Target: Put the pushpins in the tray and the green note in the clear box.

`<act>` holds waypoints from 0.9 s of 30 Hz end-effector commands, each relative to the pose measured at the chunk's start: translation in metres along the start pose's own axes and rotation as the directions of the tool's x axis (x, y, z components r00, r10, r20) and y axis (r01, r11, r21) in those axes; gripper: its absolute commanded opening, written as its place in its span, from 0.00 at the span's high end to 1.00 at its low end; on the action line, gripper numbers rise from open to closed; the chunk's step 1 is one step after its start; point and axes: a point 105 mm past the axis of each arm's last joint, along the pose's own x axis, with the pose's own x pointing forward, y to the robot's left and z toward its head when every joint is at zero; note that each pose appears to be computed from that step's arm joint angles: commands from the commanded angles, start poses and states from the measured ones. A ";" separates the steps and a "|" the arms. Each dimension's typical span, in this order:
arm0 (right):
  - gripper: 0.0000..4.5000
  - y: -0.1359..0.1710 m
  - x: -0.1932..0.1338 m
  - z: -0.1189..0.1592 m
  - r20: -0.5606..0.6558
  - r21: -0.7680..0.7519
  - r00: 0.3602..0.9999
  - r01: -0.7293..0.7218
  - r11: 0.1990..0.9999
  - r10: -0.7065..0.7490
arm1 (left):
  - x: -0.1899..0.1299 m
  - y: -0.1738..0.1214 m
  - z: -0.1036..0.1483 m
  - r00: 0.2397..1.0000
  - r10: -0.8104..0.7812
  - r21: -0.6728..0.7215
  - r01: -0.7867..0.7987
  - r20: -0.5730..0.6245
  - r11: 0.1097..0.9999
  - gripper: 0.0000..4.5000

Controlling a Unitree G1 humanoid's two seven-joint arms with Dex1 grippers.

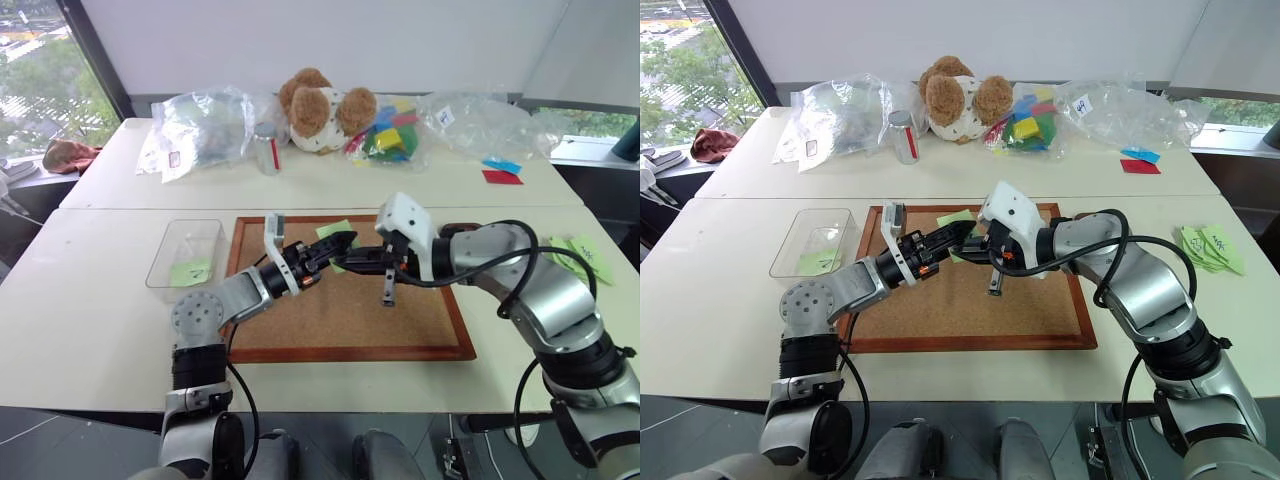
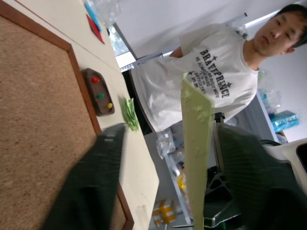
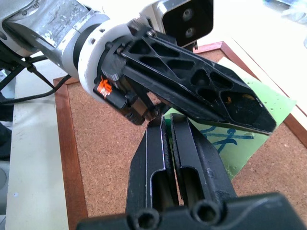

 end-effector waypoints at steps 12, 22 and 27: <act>1.00 -0.003 -0.008 0.021 0.047 -0.057 0.999 0.025 0.998 -0.022 | -0.005 -0.011 0.000 0.998 -0.054 -0.052 0.056 0.043 0.997 0.99; 1.00 -0.007 -0.015 0.028 0.051 -0.052 0.997 0.052 0.997 -0.050 | -0.007 -0.007 0.002 0.998 -0.033 -0.033 0.034 0.047 0.999 0.99; 1.00 -0.028 -0.026 0.031 0.063 -0.015 0.986 0.153 0.988 -0.152 | -0.008 -0.005 0.003 0.998 -0.025 -0.030 0.026 0.055 0.999 0.99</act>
